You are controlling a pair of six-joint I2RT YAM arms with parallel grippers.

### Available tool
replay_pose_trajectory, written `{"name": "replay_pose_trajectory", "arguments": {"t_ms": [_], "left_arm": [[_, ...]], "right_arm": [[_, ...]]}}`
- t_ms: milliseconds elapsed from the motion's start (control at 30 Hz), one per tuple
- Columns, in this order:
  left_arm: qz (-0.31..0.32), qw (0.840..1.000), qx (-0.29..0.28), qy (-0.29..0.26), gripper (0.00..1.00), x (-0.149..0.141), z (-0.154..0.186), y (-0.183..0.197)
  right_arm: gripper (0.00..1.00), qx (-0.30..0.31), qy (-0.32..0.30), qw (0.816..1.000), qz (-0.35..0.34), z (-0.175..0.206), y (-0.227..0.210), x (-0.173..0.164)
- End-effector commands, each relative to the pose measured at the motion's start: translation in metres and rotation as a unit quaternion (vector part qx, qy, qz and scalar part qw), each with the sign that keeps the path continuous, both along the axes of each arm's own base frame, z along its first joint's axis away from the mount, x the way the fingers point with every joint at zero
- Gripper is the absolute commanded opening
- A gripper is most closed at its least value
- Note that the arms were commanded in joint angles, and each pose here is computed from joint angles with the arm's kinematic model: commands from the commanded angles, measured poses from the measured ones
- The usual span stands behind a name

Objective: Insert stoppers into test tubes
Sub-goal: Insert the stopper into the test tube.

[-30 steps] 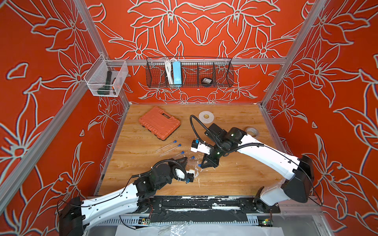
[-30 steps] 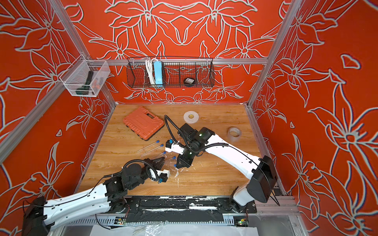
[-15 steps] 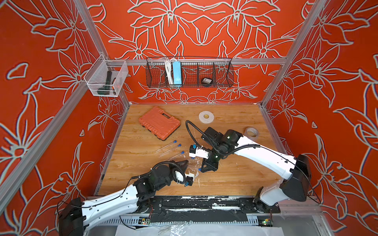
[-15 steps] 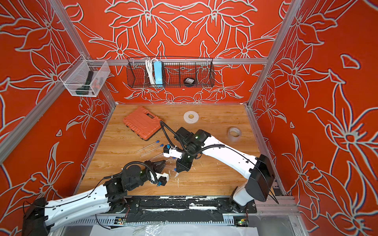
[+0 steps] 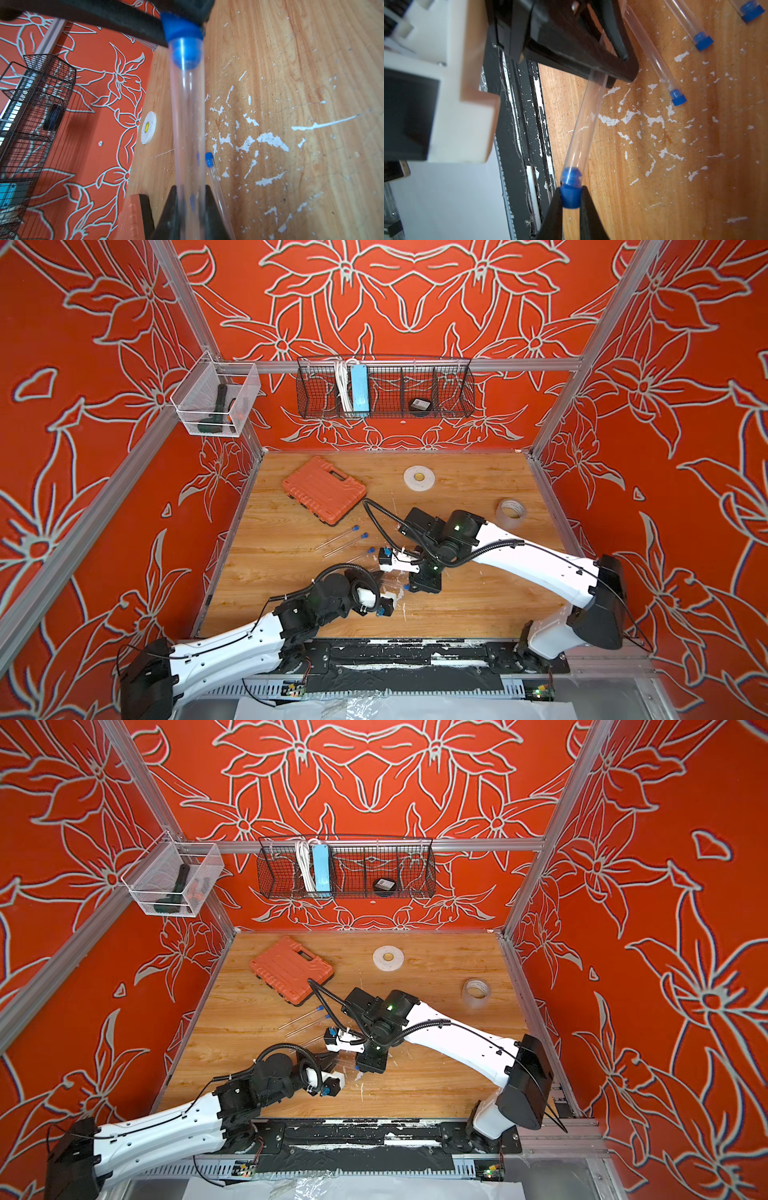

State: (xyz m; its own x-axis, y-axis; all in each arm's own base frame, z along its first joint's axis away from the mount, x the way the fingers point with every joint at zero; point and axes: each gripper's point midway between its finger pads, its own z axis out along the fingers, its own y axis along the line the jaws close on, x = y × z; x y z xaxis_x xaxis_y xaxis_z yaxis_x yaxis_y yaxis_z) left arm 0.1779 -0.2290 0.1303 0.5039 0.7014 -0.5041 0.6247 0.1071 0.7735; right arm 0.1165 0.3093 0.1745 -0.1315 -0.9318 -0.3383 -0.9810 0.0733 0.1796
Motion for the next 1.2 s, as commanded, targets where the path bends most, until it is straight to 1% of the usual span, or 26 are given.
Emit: {"name": "replay_pose_trajectory", "arguments": {"t_ms": [0, 133, 367, 500, 600, 767, 867, 1033, 1167], "left_arm": [[-0.212, 0.963, -0.161, -0.051, 0.0, -0.06, 0.106, -0.057], [-0.213, 0.961, -0.168, -0.045, 0.0, -0.061, 0.11, -0.058], [-0.213, 0.957, -0.187, -0.053, 0.0, -0.062, 0.12, -0.056], [-0.218, 0.955, -0.184, -0.086, 0.0, -0.064, 0.122, -0.053], [-0.215, 0.951, -0.188, -0.118, 0.0, -0.064, 0.127, -0.049], [-0.202, 0.946, -0.2, -0.153, 0.0, -0.062, 0.138, -0.042], [-0.201, 0.946, -0.207, -0.151, 0.0, -0.062, 0.14, -0.042], [-0.203, 0.942, -0.225, -0.146, 0.0, -0.065, 0.145, -0.04], [-0.203, 0.939, -0.235, -0.148, 0.0, -0.066, 0.149, -0.038]], "right_arm": [[0.0, 0.221, -0.172, 0.96, 0.025, 0.071, 0.108, 0.06], [0.0, 0.22, -0.178, 0.959, 0.025, 0.071, 0.114, 0.062], [0.0, 0.261, -0.147, 0.954, 0.022, 0.079, 0.124, 0.054], [0.0, 0.275, -0.109, 0.955, 0.022, 0.078, 0.127, 0.048], [0.0, 0.272, -0.086, 0.958, 0.012, 0.071, 0.127, 0.051], [0.0, 0.266, -0.07, 0.961, -0.014, 0.066, 0.13, 0.06], [0.0, 0.273, -0.066, 0.959, -0.022, 0.069, 0.132, 0.064], [0.0, 0.306, -0.056, 0.95, -0.036, 0.081, 0.136, 0.067], [0.0, 0.316, -0.05, 0.946, -0.047, 0.083, 0.137, 0.07]]}}
